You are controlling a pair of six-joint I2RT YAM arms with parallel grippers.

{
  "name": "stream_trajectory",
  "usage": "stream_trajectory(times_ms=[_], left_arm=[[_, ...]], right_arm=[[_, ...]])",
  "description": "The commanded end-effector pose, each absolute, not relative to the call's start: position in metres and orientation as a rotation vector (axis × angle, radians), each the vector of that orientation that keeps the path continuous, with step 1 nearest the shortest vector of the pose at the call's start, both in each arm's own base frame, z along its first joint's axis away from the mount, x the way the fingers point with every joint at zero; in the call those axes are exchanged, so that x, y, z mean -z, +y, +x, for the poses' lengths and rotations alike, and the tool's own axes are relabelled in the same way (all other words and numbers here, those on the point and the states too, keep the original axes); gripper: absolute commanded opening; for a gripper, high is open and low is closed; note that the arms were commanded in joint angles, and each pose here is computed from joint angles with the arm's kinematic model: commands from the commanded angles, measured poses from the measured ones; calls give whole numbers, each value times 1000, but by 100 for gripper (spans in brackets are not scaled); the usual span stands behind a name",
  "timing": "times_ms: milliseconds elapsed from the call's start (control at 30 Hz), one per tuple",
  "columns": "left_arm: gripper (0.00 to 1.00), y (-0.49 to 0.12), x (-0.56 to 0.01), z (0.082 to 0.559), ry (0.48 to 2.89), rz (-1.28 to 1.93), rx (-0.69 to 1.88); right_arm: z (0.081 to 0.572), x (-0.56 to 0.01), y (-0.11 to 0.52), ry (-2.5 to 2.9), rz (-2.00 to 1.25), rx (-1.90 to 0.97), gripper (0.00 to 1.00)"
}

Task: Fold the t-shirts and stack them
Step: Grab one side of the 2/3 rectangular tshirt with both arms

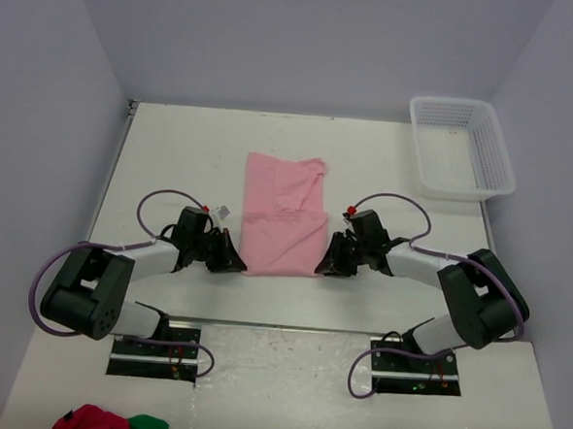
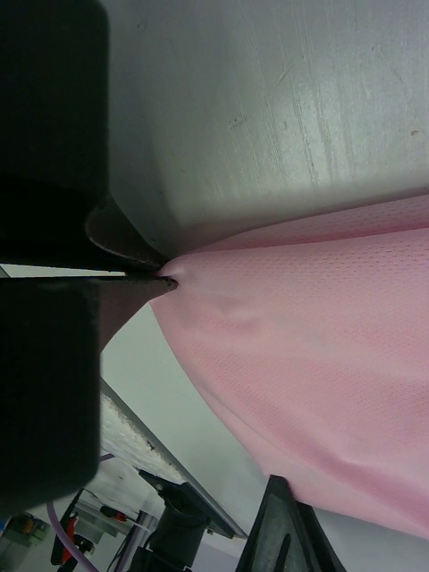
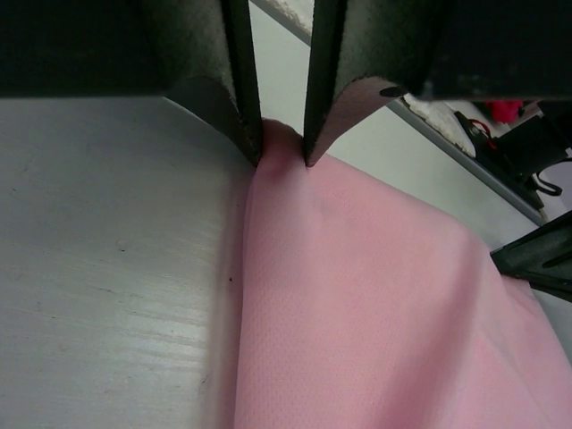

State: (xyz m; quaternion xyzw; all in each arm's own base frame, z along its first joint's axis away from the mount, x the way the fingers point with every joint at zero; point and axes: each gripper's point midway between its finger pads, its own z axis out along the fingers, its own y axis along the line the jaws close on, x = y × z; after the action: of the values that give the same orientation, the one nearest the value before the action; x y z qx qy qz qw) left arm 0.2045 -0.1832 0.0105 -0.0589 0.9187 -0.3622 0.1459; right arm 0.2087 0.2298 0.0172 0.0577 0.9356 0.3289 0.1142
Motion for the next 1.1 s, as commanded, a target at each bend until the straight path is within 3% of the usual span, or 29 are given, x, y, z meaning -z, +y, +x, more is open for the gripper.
stream_trajectory(times_ms=[0,33,67,233,1067], left_arm=[[0,-179,-2,195,2674,-151,1013],[0,-179,-3,195,2673,-150,1016],[0,-179,-3,195,2673,-149,1018],[0,-179,-10,194,2648,-137,1025],[0,-180,-68,130,2579,-114,1129]], right_arm=[[209,-11,229,2746,182,-942,25],[208,-9,229,2753,183,-940,14],[208,-10,229,2753,179,-946,11],[208,-8,228,2766,154,-911,0],[146,-61,232,2695,-52,-844,0]])
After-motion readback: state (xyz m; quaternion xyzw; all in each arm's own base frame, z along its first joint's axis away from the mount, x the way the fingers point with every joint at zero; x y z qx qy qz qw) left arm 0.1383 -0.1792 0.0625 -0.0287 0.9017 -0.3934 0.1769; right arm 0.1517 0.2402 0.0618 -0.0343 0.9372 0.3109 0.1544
